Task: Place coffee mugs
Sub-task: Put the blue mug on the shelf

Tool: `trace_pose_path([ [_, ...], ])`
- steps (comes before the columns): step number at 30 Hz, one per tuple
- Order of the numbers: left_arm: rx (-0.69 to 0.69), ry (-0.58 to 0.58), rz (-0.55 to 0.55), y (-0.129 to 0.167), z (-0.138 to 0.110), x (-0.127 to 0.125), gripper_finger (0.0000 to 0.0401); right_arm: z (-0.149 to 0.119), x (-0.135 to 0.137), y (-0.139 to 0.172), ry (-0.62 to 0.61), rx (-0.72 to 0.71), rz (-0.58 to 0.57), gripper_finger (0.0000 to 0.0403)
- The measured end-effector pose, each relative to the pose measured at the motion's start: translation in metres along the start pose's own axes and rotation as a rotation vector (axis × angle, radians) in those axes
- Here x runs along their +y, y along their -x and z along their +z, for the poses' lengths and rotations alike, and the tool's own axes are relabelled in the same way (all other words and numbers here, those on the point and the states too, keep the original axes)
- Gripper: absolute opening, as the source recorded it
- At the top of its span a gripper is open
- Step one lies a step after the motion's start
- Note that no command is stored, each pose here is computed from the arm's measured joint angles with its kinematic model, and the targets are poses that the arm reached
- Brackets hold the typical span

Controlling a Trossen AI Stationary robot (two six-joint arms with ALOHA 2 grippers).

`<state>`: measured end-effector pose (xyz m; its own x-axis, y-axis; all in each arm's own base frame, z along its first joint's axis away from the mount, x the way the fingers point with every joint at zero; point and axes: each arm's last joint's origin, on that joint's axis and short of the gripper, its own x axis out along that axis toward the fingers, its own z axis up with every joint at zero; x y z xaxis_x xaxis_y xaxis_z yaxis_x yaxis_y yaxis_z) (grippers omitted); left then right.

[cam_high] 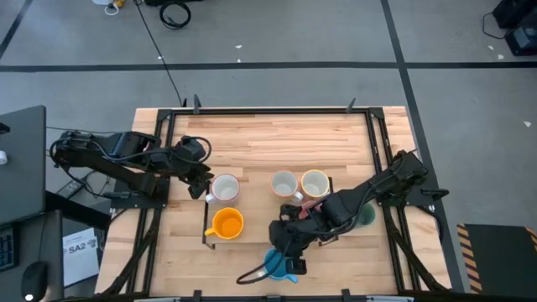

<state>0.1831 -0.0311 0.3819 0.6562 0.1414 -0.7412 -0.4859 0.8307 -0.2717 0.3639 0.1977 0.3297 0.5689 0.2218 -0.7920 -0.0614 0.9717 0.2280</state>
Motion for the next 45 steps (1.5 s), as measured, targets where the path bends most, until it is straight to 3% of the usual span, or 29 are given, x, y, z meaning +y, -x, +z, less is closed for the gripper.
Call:
trace_pose_path([
  [15, 0.000, 0.009, -0.001, 0.000, 0.000, 0.000, 0.0130, -0.001, -0.002, -0.013, 0.119, 0.030, 0.004, 0.0118],
  [34, 0.001, 0.008, -0.001, 0.000, 0.000, 0.000, 0.0130, -0.010, -0.004, -0.045, 0.134, 0.124, -0.028, 0.0118],
  [45, 0.001, 0.007, -0.001, 0.000, 0.000, 0.000, 0.0130, -0.011, -0.004, -0.046, 0.134, 0.130, -0.031, 0.0107],
])
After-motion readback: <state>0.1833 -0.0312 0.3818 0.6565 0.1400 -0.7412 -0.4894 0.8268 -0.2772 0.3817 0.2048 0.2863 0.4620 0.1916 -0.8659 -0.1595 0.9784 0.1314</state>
